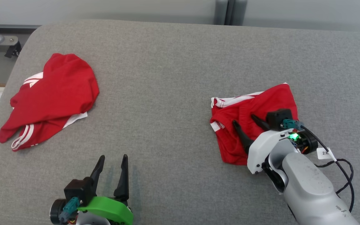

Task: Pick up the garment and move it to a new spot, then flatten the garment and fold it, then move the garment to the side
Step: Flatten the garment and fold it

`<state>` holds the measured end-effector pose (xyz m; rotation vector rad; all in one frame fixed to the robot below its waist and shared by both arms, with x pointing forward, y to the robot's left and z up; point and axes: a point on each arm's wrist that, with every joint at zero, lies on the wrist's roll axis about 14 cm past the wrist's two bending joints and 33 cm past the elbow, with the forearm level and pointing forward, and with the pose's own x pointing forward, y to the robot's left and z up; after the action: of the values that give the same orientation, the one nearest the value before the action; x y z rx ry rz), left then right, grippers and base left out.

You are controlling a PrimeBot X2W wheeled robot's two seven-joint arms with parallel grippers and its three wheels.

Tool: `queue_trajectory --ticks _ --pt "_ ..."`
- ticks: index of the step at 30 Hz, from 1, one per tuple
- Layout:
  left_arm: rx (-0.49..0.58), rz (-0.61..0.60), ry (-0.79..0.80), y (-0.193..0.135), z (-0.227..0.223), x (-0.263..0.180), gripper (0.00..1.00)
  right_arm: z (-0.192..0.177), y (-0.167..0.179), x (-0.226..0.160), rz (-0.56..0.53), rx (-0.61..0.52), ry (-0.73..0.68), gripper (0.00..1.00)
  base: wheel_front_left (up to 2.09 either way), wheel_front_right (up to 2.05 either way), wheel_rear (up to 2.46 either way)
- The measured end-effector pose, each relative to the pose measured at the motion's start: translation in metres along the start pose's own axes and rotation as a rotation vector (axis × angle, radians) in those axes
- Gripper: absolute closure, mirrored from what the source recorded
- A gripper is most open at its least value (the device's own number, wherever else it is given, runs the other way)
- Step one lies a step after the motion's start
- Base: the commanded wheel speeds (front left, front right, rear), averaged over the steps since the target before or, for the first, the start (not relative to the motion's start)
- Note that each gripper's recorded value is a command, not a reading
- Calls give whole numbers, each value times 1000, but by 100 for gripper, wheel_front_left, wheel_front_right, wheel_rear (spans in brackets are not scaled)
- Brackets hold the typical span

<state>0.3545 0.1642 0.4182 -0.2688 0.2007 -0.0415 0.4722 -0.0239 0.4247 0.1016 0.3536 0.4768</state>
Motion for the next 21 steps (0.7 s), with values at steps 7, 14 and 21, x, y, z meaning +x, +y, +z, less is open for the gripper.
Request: queue_trajectory --ticks 7,14,21 --pt "2 -11 6 -3 -1 2 0 -5 -3 1 -11 28 -5 31 0 0 0" --pt "2 -12 9 -3 -2 3 0 -5 -1 3 -5 32 -21 75 0 0 0" --pt "4 -10 6 -2 -1 1 0 16 8 3 22 33 -106 100 0 0 0"
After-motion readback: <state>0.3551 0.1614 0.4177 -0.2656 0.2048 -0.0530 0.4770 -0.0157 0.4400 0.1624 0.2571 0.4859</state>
